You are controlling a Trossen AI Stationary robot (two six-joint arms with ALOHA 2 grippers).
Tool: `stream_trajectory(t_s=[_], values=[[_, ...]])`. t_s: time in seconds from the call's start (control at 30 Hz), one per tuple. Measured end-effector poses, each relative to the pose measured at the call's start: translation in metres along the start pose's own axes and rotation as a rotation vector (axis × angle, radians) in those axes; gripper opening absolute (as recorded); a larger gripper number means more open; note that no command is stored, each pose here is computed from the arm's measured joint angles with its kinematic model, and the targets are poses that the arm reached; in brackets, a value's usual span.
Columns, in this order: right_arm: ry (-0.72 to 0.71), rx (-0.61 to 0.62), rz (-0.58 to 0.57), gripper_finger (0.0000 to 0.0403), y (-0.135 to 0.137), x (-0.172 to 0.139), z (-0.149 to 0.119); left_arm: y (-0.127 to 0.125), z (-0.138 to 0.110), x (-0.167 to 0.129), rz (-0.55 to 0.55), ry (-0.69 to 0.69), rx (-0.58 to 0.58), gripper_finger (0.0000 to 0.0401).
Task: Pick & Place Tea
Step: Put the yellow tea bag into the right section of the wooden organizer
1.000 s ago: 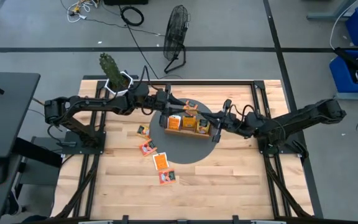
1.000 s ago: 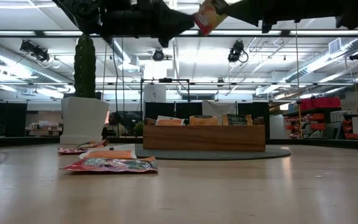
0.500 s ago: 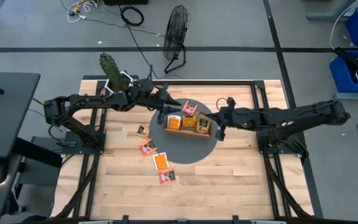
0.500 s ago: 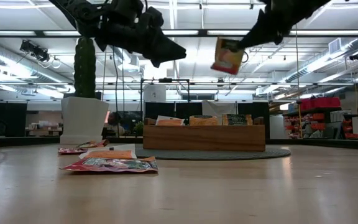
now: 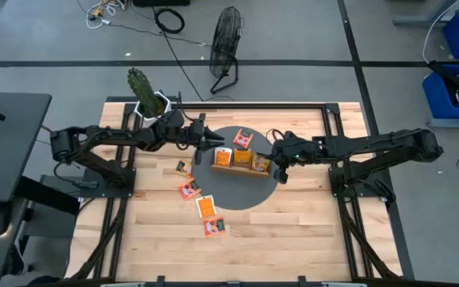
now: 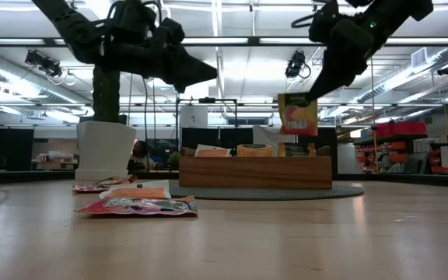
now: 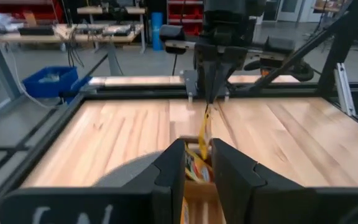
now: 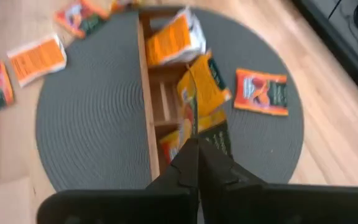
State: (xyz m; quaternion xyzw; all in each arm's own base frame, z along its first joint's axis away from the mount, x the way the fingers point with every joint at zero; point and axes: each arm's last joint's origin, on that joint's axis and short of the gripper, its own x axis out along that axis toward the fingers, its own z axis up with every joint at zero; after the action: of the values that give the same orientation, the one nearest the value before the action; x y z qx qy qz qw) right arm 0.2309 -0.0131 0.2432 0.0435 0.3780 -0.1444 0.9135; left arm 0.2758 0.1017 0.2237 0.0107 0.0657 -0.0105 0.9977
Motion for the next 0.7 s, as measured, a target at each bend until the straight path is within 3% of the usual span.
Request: stream_trajectory(t_s=[0.33,0.7], values=[[0.133,-0.077,-0.029,0.0,0.006,0.038,-0.01,-0.011,-0.007,-0.025,0.005,-0.007,0.018,0.008],[0.221,-0.134,-0.082,0.0,0.01,0.071,-0.021,-0.015,-0.016,-0.032,0.003,0.035,-0.011,0.008]])
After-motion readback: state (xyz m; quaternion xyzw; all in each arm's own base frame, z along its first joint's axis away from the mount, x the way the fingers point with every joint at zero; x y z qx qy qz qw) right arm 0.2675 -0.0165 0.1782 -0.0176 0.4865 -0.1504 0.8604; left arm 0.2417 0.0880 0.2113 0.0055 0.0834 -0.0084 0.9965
